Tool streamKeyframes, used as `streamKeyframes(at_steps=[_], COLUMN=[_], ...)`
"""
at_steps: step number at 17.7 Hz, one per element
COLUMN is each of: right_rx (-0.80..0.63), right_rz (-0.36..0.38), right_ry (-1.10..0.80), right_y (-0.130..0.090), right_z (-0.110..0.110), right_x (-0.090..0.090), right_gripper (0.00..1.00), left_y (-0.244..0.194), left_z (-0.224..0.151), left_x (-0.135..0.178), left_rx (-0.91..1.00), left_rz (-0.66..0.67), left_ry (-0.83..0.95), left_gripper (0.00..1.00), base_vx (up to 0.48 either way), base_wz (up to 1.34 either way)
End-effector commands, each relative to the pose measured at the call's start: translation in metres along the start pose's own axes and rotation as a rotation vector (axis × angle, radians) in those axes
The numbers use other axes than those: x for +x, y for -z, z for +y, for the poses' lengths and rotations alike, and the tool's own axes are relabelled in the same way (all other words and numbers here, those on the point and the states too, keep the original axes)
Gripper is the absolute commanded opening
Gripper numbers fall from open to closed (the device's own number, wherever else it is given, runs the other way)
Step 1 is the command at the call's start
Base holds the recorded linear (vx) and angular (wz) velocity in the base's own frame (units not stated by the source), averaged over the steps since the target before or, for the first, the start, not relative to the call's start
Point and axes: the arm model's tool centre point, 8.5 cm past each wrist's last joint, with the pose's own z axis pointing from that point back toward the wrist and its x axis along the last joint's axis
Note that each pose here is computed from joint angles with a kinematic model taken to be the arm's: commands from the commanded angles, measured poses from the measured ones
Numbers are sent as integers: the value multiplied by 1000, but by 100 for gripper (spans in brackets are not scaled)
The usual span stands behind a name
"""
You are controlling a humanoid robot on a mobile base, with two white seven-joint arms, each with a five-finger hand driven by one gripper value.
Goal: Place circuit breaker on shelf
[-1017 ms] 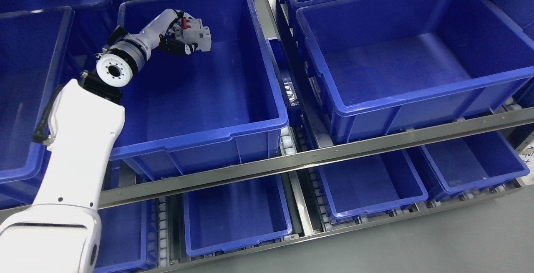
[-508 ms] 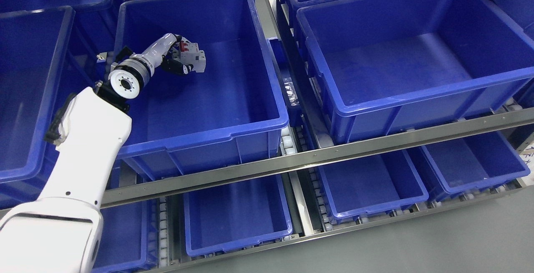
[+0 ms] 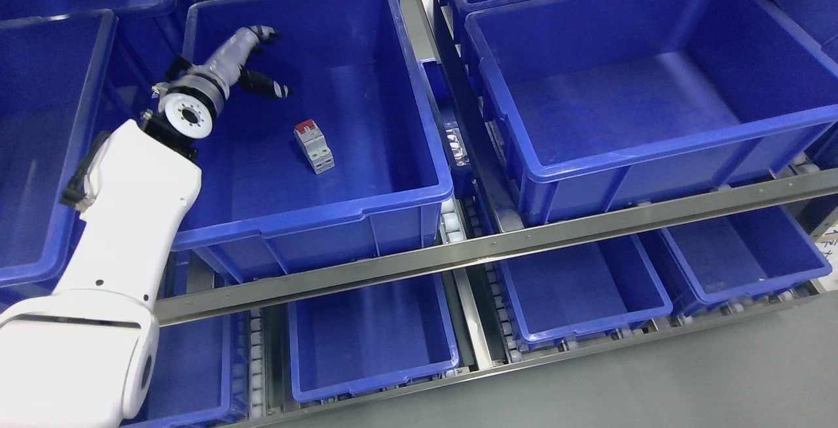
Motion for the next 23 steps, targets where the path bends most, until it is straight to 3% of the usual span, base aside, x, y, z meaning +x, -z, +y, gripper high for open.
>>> streamKeyframes(at_steps=[1, 6, 9, 12, 16, 23], right_rx=[-13, -13, -13, -13, -13, -13], right_rz=[56, 56, 56, 56, 56, 56], right_ry=[-31, -31, -31, -31, -31, -31], right_y=[1, 1, 1, 1, 1, 1], right_z=[-10, -10, -10, -10, -10, -10], right_x=[-6, -6, -6, -6, -6, -6], right_gripper=[100, 100, 100, 100, 100, 100], left_y=[-8, -53, -83, -118, -132, -149], left_z=[62, 100, 81, 67, 32, -4], left_x=[18, 3, 7, 37, 56, 46], left_rx=[324, 502, 488, 427, 353, 303], left_rz=[-101, -254, -307, -376, -425, -414], left_ry=[-737, -811, -748, -753, -691, -668], left_gripper=[97, 100, 100, 100, 100, 100], base_vx=[0, 0, 0, 0, 0, 0], base_wz=[0, 6, 0, 0, 0, 0])
